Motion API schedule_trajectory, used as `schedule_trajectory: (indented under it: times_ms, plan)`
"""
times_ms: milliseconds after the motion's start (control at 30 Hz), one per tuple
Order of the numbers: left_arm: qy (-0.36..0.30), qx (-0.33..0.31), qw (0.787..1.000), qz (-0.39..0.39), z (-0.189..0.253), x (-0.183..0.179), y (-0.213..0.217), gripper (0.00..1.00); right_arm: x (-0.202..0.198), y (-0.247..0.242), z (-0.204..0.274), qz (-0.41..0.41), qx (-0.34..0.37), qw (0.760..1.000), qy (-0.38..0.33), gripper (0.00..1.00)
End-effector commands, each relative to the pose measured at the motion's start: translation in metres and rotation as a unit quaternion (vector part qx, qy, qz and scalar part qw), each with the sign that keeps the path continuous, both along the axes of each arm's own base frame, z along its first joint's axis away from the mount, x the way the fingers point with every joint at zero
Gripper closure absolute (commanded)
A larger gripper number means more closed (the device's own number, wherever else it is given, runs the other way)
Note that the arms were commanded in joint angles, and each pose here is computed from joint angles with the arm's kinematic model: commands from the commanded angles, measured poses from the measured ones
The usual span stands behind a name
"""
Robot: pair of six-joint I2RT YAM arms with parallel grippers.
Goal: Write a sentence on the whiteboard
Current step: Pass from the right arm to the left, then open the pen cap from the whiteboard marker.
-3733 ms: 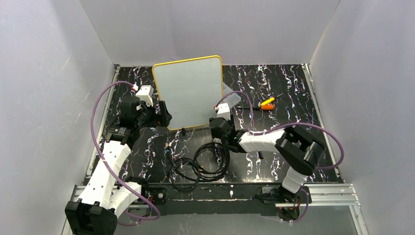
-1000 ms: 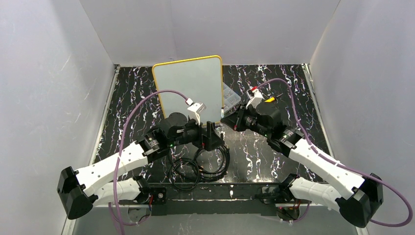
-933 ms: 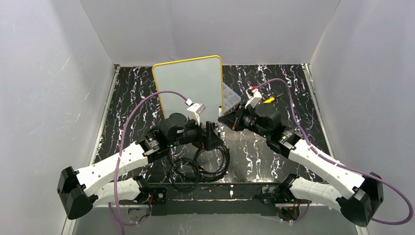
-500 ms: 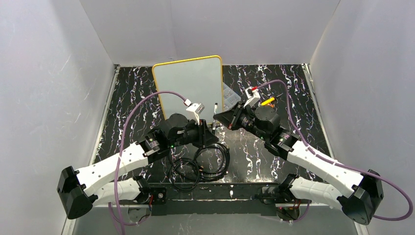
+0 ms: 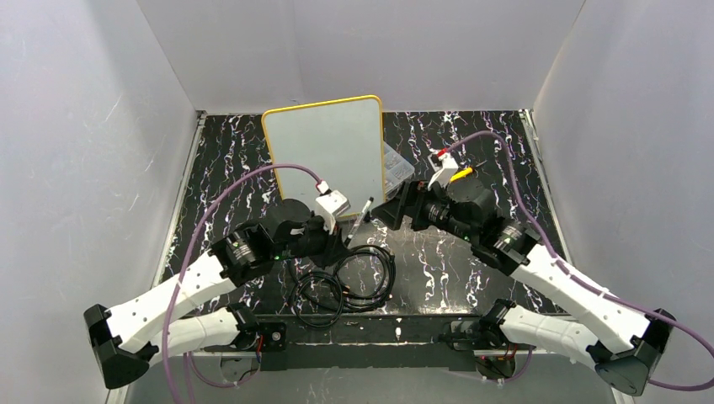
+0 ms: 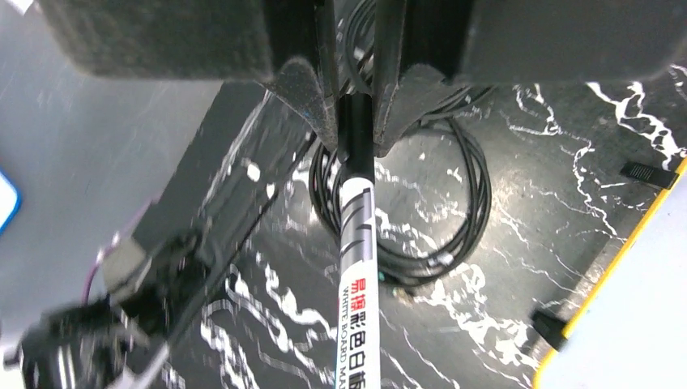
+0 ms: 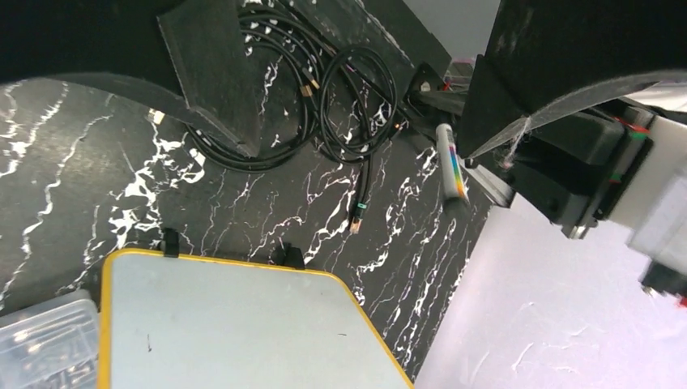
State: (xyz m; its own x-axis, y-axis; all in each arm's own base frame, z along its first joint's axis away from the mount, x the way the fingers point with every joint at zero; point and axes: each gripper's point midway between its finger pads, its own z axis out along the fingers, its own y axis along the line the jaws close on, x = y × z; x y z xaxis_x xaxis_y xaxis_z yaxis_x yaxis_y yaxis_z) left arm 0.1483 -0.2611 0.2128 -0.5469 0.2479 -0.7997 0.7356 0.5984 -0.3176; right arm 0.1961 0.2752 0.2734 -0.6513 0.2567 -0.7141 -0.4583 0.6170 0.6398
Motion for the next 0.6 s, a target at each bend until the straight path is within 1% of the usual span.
schedule_trajectory:
  times_ms: [0,67,133,233,267,300,367,400,567]
  plan:
    - [-0.001,0.101,0.982,-0.156,-0.019,-0.046,0.031,1.0,-0.023,-0.018,0.018,0.061,-0.087,0.994,-0.023,0.01]
    - [0.001,0.12,0.974,-0.19,-0.028,-0.054,0.037,1.0,-0.04,-0.013,0.02,0.121,-0.1,0.987,-0.019,0.01]
    - [0.006,0.121,0.969,-0.214,-0.033,-0.061,0.037,1.0,-0.057,-0.005,0.019,0.182,-0.1,0.978,-0.003,0.01]
    - [0.014,0.11,0.966,-0.235,-0.035,-0.067,0.033,1.0,-0.081,0.007,-0.002,0.263,-0.104,0.957,0.057,0.02]
    - [0.016,0.105,0.965,-0.239,-0.035,-0.068,0.03,1.0,-0.089,0.011,-0.01,0.288,-0.101,0.949,0.081,0.04]
    - [0.017,0.098,0.965,-0.242,-0.034,-0.069,0.028,1.0,-0.095,0.015,-0.018,0.308,-0.098,0.941,0.102,0.07]
    - [0.018,0.083,0.966,-0.245,-0.033,-0.069,0.022,1.0,-0.103,0.022,-0.027,0.335,-0.087,0.929,0.129,0.14]
    - [0.018,0.077,0.966,-0.248,-0.033,-0.07,0.019,1.0,-0.105,0.025,-0.028,0.342,-0.078,0.927,0.13,0.17]
    - [0.014,0.063,0.968,-0.244,-0.033,-0.069,0.016,1.0,-0.105,0.041,-0.011,0.358,-0.017,0.928,0.105,0.21]
